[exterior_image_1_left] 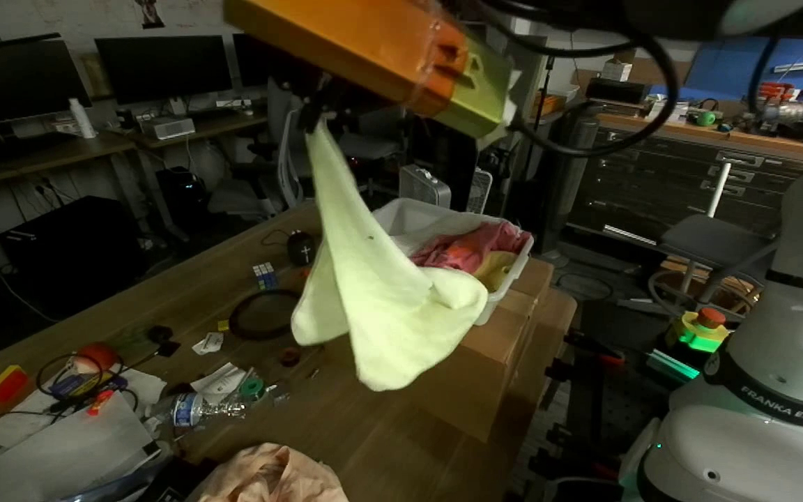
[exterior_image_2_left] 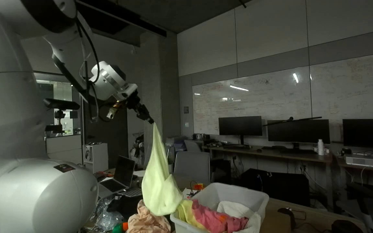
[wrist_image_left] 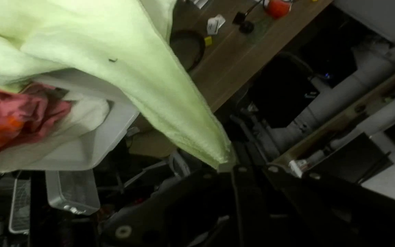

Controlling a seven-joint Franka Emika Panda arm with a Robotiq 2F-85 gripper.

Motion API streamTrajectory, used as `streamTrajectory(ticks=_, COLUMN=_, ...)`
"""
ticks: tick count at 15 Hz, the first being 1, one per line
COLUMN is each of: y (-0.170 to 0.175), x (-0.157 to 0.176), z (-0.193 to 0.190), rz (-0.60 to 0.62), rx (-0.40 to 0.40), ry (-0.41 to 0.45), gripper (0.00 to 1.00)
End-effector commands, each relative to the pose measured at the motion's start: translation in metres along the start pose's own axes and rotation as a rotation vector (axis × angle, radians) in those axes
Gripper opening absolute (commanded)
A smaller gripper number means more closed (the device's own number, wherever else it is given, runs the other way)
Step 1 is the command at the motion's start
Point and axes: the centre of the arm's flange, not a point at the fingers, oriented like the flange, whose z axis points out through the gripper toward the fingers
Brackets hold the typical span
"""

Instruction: Remove the clothes and towels from the storage box and put them on the table

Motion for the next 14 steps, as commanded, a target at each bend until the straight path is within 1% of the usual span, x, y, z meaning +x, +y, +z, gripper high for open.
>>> streamTrajectory(ticks=1, y=-0.062, x=-0.007, z=0.019, rz=-0.114, rx=0.048, ry=-0.154, gripper=0.01)
streamTrajectory(ticks=3, y=-0.077, x=-0.009, z=0.031, rz=-0.177, rx=0.07, ry=-0.233, gripper=0.01)
streamTrajectory(ticks=7, y=-0.098, x=-0.002, z=0.047, rz=-0.304, rx=0.124, ry=-0.395, gripper=0.01)
streamTrajectory(ticks=9, y=-0.103, x=-0.004, z=0.054, rz=-0.382, rx=0.115, ry=-0.474, gripper=0.01)
streamTrajectory(ticks=10, y=-0.103, x=-0.006, z=0.058, rz=-0.428, rx=0.099, ry=-0.508, gripper=0.27)
streamTrajectory(ticks=11, y=-0.1, x=-0.009, z=0.063, rz=-0.476, rx=0.072, ry=-0.538, gripper=0.29)
streamTrajectory(ticks=12, y=-0.094, x=-0.01, z=0.068, rz=-0.523, rx=0.032, ry=-0.561, gripper=0.35)
streamTrajectory(ticks=14, y=-0.078, x=-0.007, z=0.081, rz=-0.612, rx=-0.058, ry=-0.611, gripper=0.51)
